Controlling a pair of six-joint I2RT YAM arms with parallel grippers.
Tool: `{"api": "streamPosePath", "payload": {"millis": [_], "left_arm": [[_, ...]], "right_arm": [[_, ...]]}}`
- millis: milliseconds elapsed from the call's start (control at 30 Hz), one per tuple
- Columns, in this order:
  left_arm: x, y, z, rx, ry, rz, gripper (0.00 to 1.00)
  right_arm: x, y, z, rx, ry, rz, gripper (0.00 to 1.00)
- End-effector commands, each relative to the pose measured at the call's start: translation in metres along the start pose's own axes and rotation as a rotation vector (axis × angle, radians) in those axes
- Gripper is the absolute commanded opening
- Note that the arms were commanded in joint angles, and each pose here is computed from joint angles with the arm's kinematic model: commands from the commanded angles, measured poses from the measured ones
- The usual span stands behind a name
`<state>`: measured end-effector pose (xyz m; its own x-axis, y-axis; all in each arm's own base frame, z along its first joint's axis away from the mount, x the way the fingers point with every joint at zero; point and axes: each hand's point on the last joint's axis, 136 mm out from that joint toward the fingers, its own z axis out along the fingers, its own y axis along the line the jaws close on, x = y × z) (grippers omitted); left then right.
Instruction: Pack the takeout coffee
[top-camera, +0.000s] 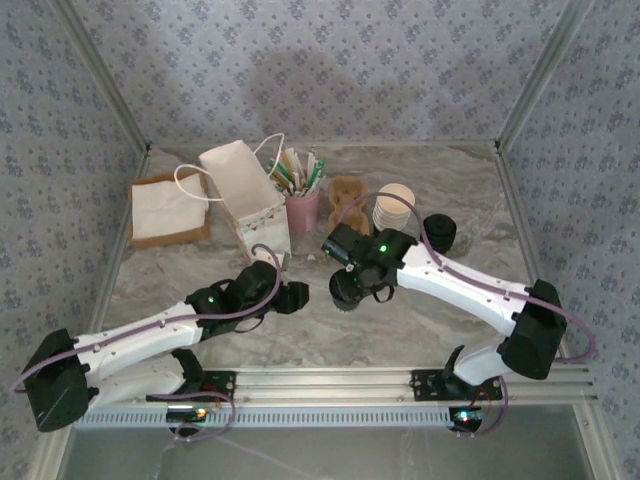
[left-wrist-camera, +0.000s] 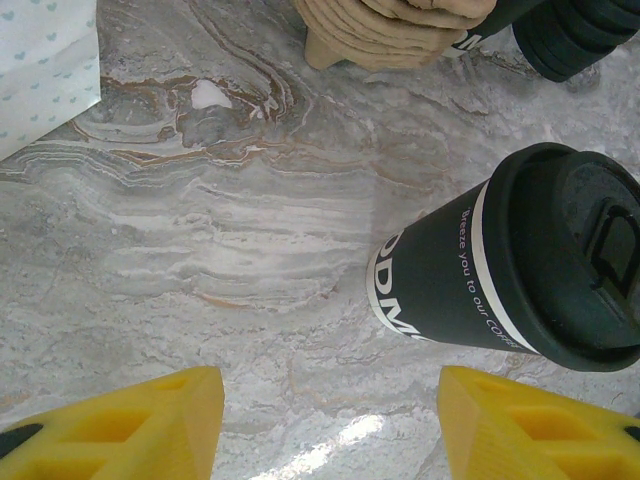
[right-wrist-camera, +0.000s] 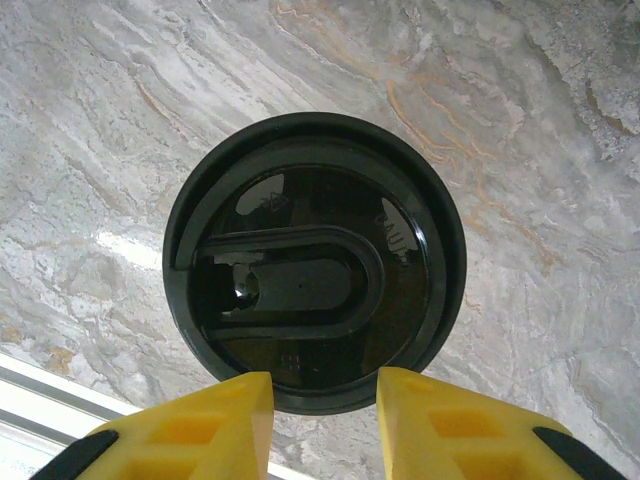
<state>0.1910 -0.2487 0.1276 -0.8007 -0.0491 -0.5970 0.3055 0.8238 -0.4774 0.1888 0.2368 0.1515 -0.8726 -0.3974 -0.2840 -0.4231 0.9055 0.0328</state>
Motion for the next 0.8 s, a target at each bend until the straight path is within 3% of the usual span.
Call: {"api": "streamPosePath", "payload": {"millis": [0, 300, 767], "left_arm": [[-0.008, -0.009, -0.001, 0.032, -0.016, -0.007, 0.59], [-0.007, -0.009, 0.000, 0.033, -0.012, -0.007, 0.59], [-0.007, -0.010, 0.001, 0.035, -0.011, -0.006, 0.58]], "right_arm": [[0.000, 0.001, 0.003, -0.003, 0.017, -0.003, 0.35], [0.009, -0.002, 0.014, 0.013, 0.054, -0.001, 0.34], [-0.005, 0.002, 0.009, -0.003, 0.026, 0.004, 0.33]]}}
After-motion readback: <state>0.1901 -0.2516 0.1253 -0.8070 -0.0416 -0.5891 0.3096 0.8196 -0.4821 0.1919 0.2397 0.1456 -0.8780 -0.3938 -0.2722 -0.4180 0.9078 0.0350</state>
